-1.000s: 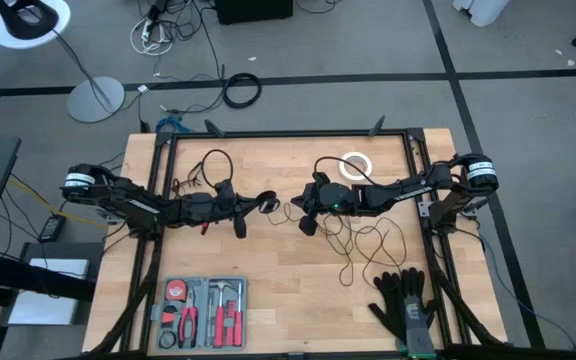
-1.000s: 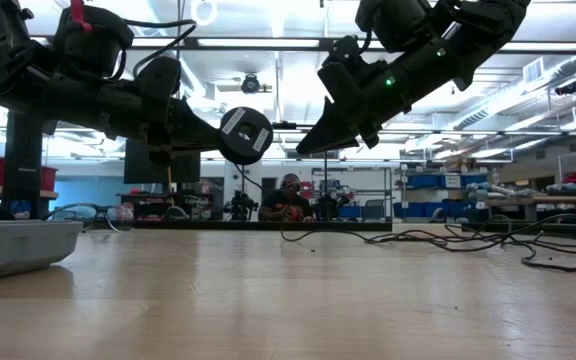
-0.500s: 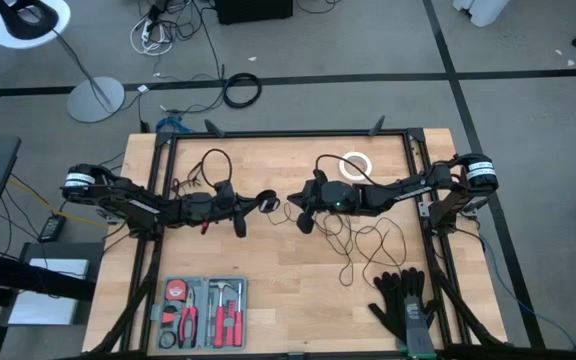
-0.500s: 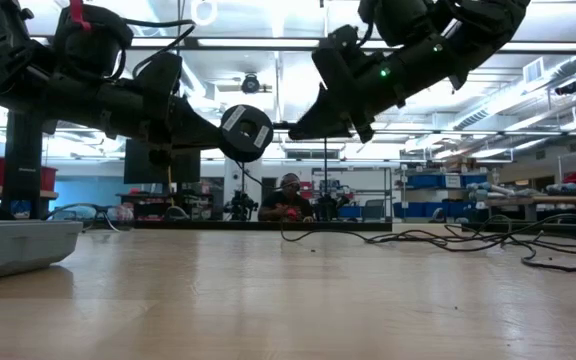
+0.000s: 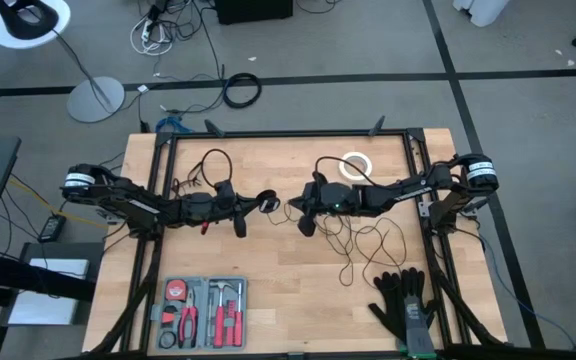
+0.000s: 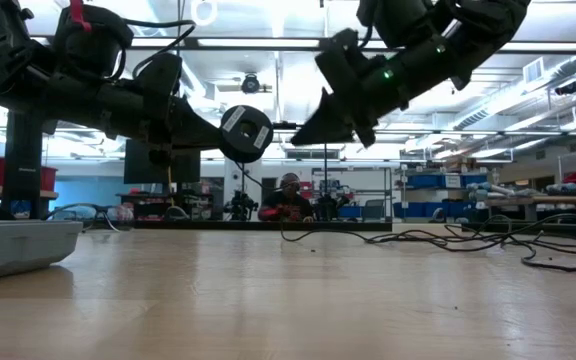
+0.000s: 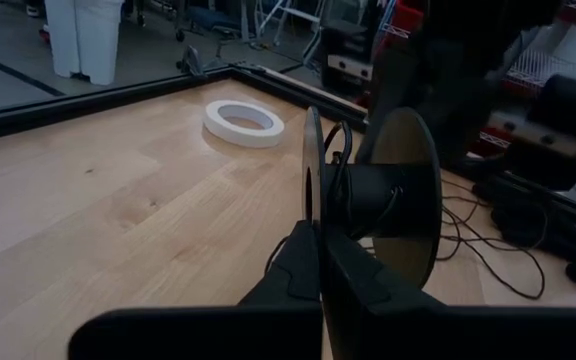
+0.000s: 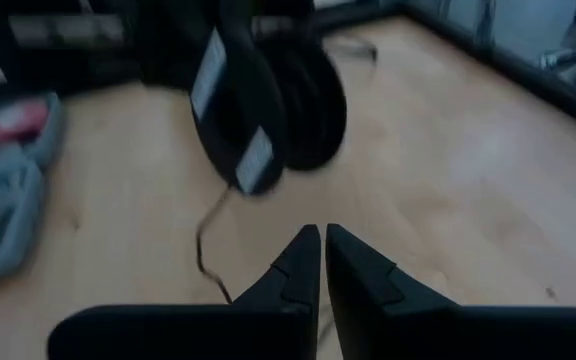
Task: Coil cords
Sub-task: Coil the black wire on the black spool
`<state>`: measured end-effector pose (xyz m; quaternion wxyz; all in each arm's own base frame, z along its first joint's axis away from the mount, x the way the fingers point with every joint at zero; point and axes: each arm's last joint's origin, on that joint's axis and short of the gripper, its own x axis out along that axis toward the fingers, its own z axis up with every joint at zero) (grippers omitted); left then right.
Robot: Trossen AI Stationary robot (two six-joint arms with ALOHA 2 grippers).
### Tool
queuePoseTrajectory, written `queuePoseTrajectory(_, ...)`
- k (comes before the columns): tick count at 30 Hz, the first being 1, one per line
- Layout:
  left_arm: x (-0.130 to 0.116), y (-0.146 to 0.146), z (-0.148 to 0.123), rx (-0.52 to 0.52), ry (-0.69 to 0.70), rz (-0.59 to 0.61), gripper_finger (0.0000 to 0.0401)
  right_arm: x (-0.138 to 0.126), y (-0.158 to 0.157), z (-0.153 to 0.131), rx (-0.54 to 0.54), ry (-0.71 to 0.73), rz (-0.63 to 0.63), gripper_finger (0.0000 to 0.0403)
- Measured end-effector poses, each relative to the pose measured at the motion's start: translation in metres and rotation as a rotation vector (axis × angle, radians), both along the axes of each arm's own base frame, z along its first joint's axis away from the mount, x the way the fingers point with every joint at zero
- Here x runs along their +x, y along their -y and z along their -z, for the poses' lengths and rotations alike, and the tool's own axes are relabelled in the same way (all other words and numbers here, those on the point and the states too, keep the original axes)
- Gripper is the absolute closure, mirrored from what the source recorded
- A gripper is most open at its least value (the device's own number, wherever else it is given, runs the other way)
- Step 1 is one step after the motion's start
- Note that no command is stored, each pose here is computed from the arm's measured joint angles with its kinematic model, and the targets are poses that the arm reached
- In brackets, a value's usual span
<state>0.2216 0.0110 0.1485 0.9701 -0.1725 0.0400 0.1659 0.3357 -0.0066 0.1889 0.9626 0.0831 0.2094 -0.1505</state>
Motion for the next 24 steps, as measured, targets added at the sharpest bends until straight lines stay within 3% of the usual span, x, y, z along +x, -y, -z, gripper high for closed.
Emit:
queuePoseTrajectory(9,0.0,0.0,0.001,0.002,-0.01,-0.003,0.0401,0.0,-0.006,0.0,-0.039,-0.007,-0.029,0.0379)
queuePoseTrajectory(15,0.0,-0.001,0.002,0.006,-0.022,-0.028,0.0401,0.015,-0.008,0.009,0.011,0.114,-0.013,0.0368)
queuePoseTrajectory(24,-0.004,-0.001,0.014,0.008,-0.157,-0.047,0.0401,0.051,-0.014,0.037,-0.093,-0.061,-0.149,0.0362)
